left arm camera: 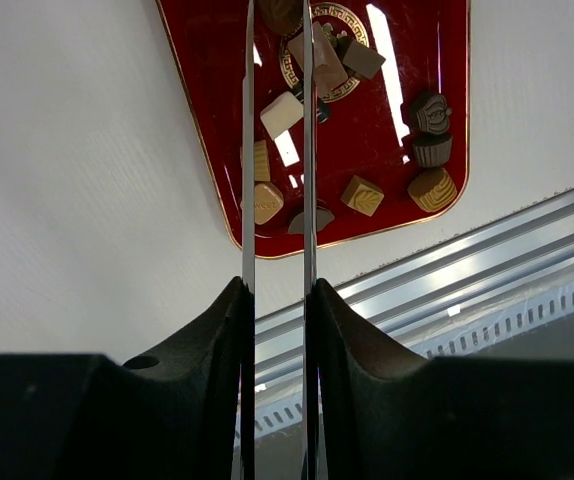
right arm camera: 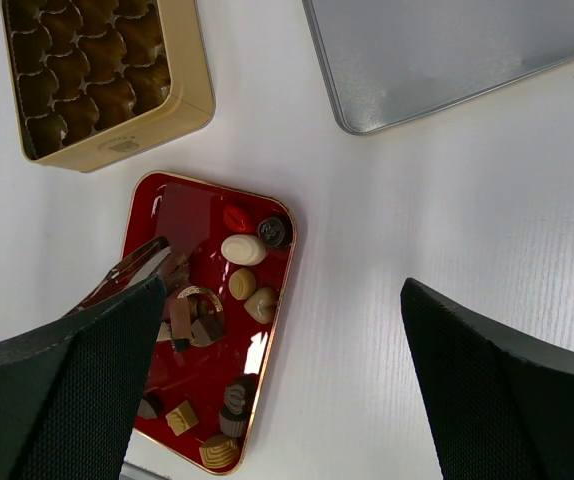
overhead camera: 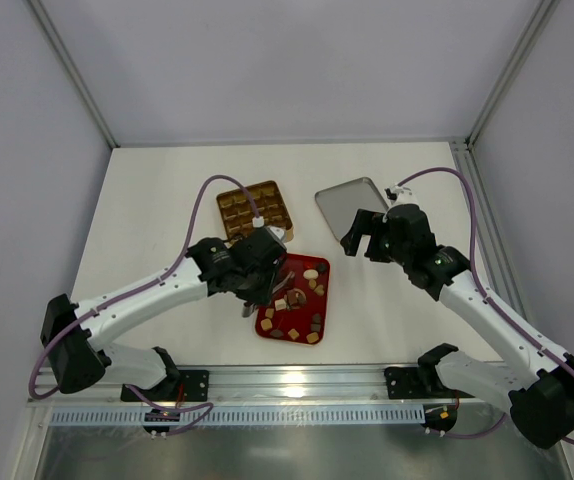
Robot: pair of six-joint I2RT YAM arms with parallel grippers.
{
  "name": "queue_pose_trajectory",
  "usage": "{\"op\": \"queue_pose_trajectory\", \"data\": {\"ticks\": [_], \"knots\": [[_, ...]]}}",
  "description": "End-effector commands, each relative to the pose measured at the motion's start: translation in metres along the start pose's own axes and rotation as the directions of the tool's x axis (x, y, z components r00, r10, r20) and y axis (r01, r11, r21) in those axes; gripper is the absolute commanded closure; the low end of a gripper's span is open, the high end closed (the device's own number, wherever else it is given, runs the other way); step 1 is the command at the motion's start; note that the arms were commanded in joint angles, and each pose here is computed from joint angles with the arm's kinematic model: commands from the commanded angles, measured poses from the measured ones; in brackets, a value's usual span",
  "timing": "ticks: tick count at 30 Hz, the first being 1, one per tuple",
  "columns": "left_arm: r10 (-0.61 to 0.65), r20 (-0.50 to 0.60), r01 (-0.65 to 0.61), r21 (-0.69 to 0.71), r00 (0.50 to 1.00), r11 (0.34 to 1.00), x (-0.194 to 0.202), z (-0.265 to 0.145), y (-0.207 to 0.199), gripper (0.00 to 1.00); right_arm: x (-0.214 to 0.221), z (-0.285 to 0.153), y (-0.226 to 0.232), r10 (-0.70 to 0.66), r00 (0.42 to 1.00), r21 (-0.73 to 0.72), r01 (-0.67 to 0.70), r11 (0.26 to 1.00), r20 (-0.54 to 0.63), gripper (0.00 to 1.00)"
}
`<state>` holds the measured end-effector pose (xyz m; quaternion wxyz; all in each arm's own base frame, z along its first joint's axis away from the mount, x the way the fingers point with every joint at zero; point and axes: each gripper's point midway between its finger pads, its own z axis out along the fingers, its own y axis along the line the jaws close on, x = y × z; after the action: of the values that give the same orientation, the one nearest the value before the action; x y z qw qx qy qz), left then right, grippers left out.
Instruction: Pack the chocolate
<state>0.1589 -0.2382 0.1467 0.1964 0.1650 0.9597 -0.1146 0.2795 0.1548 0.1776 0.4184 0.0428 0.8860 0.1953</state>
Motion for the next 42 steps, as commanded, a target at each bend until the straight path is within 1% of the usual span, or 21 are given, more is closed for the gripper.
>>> {"op": "queue_pose_trajectory", "data": {"ticks": [1,14,21,26,31,32,33,35,36,37,39,40,42], "knots": [[-0.006,0.065,0.006,0.008,0.998,1.000,-0.018,-0.015,-0.005,0.78,-0.011,-0.002,0.006,0.000,0.999,-0.023,0.001,1.000,0.043,0.00],[0.011,0.137,-0.009,-0.015,0.990,1.000,-0.039,-0.038,-0.002,0.78,-0.013,-0.003,0.008,-0.001,0.999,-0.027,0.002,1.000,0.049,0.00],[0.014,0.177,-0.006,-0.047,0.984,0.999,-0.063,-0.046,0.005,0.77,-0.014,-0.005,0.008,-0.007,0.999,-0.027,0.008,1.000,0.051,0.00],[-0.017,0.235,0.033,-0.066,0.972,0.997,-0.100,-0.052,0.022,0.77,-0.017,-0.006,0.009,-0.016,0.999,-0.027,0.017,0.999,0.052,0.00],[-0.056,0.272,0.090,-0.114,0.961,0.989,-0.137,-0.046,0.047,0.78,-0.021,-0.006,0.012,-0.027,0.998,-0.034,0.028,0.999,0.052,0.00],[-0.060,0.300,0.098,-0.112,0.952,0.989,-0.149,-0.050,0.049,0.78,-0.021,-0.006,0.012,-0.027,0.998,-0.035,0.028,0.999,0.051,0.00],[-0.070,0.296,0.113,-0.131,0.953,0.985,-0.156,-0.043,0.059,0.78,-0.021,-0.005,0.013,-0.028,0.998,-0.036,0.030,0.999,0.047,0.00],[-0.077,0.315,0.125,-0.135,0.946,0.983,-0.170,-0.041,0.065,0.77,-0.023,-0.005,0.015,-0.029,0.998,-0.043,0.031,0.999,0.049,0.00],[-0.069,0.340,0.120,-0.131,0.938,0.984,-0.181,-0.043,0.066,0.77,-0.024,-0.005,0.016,-0.031,0.998,-0.044,0.033,0.998,0.050,0.00],[-0.074,0.330,0.129,-0.148,0.941,0.981,-0.188,-0.033,0.073,0.77,-0.025,-0.004,0.017,-0.030,0.998,-0.046,0.032,0.998,0.049,0.00],[-0.069,0.350,0.128,-0.147,0.934,0.981,-0.204,-0.033,0.073,0.77,-0.025,-0.004,0.017,-0.035,0.998,-0.046,0.037,0.998,0.047,0.00],[-0.057,0.331,0.120,-0.173,0.942,0.978,-0.208,-0.021,0.078,0.77,-0.026,-0.004,0.018,-0.034,0.998,-0.047,0.036,0.998,0.049,0.00],[-0.050,0.345,0.119,-0.180,0.937,0.977,-0.221,-0.017,0.079,0.76,-0.027,-0.004,0.018,-0.036,0.998,-0.047,0.038,0.998,0.049,0.00]]}}
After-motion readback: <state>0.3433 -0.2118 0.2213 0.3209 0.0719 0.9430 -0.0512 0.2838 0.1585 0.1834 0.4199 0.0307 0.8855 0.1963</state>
